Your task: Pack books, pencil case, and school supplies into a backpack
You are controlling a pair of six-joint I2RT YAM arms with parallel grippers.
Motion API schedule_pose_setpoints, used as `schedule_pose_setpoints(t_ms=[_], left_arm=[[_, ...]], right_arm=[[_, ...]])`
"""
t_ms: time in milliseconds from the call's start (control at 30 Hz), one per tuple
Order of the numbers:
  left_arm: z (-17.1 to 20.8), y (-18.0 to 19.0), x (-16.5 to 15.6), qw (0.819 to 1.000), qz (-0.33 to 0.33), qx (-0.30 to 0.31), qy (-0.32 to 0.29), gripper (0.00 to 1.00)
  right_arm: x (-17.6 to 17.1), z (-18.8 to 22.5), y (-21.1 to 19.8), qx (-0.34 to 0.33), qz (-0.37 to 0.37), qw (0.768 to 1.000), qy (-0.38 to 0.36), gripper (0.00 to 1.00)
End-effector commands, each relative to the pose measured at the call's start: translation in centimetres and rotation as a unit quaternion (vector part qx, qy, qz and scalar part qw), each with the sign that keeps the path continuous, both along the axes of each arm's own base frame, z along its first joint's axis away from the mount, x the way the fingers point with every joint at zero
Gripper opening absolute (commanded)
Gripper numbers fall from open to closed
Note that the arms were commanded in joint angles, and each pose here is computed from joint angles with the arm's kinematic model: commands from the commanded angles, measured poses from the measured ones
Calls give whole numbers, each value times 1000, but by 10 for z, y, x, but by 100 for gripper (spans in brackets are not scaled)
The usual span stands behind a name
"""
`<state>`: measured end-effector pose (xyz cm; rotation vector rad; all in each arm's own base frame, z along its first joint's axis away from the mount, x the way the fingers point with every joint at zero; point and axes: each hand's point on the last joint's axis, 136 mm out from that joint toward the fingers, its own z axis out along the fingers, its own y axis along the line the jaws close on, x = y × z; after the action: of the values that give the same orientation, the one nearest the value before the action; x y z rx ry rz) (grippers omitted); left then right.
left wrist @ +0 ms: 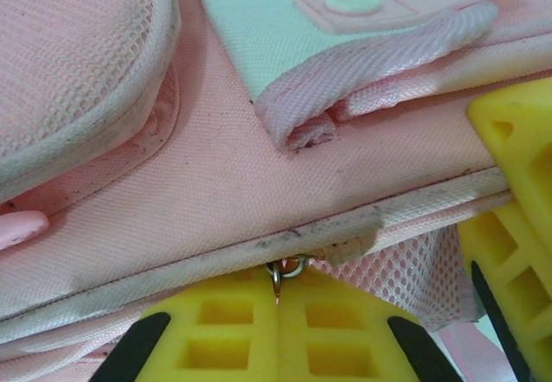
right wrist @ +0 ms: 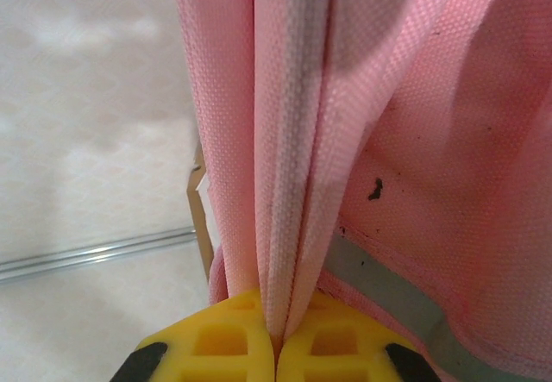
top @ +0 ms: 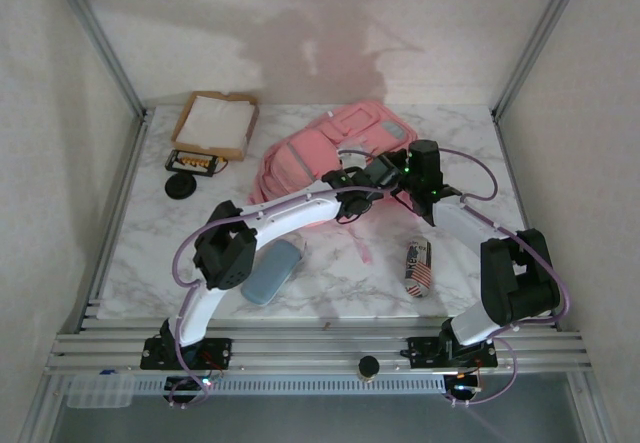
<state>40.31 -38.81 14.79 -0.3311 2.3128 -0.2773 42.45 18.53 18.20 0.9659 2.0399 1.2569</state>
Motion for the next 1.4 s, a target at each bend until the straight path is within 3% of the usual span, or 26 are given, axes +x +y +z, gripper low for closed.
schedule_pose_setpoints(t_ms=[0,167,333,667,833,1033,1200,1300,1367], left_arm=[[27,15,9,999,27,-36,-26,0],[50,18,-5,997,-1,-72,-33,0],[42,20,-23,992,-50,-111,21,0],[-9,69,-58,989,-108,-28,100,0],[-25,101,-60,988,-101,20,113,0],[16,33,-69,976,-196,-70,59,0],[27,0,-56,974,-205,-90,30,18],[27,-7,-45,977,-193,-87,23,36],[20,-4,-37,983,-170,-66,27,41]], right_arm=[[1,57,12,26,31,995,-87,0],[5,50,5,15,26,996,-83,0],[13,50,0,2,34,996,-83,0],[29,37,-13,-24,58,996,-66,0],[35,32,-17,-28,65,995,-65,0],[25,33,-8,-26,71,995,-66,0],[24,37,-8,-28,69,995,-69,0],[24,39,-7,-26,70,995,-71,0],[24,38,-6,-26,72,995,-70,0]])
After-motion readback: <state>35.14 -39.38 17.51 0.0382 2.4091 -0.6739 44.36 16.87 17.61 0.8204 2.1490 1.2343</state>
